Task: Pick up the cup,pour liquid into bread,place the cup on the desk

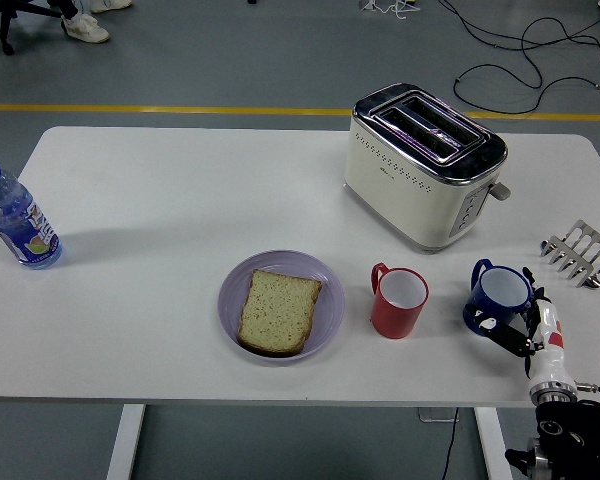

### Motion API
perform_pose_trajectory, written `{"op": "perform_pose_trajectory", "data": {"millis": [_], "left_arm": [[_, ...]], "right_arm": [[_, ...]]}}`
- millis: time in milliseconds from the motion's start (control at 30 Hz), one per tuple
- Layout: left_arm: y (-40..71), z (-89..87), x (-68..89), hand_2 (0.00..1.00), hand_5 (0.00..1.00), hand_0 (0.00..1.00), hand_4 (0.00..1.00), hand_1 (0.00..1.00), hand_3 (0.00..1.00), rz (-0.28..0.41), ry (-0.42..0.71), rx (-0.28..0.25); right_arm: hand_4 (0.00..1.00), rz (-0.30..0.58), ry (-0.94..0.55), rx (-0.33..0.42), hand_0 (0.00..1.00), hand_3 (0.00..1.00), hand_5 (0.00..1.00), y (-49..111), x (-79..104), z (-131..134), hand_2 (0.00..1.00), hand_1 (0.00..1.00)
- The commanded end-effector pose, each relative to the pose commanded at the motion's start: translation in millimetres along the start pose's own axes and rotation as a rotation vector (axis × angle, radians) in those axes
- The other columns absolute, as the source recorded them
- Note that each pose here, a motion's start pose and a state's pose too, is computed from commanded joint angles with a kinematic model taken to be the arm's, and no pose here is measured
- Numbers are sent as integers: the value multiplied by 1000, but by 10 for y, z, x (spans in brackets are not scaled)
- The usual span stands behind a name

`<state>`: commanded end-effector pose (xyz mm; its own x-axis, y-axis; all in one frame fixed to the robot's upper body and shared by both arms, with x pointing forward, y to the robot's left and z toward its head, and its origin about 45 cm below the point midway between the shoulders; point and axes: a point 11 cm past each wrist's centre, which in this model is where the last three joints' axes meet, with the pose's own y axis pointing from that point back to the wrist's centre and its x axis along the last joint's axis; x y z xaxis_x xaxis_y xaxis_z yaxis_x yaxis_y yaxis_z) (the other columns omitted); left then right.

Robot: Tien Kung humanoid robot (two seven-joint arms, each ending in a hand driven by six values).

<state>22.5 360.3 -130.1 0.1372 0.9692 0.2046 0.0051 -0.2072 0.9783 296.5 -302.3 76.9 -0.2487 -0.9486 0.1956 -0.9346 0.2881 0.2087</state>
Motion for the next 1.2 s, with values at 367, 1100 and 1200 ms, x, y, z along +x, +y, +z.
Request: {"op": "perform_pose_trajectory", "data": {"millis": [367, 1100, 1200], "left_arm": [[-1, -4, -15, 723, 926, 659, 373, 702, 622, -3, -1, 1], [2, 18, -6, 723, 926, 659, 372, 701, 622, -2, -6, -2], [2, 24, -5, 723, 926, 660, 372, 702, 622, -2, -6, -2]], "right_arm": [[960, 15, -8, 1, 910, 978, 106, -53, -4, -14, 913, 830], [903, 53, -63, -15, 794, 849, 118, -103, 3, 19, 777, 707], [853, 55, -65, -34, 738, 813, 88, -104, -1, 53, 729, 660]]}}
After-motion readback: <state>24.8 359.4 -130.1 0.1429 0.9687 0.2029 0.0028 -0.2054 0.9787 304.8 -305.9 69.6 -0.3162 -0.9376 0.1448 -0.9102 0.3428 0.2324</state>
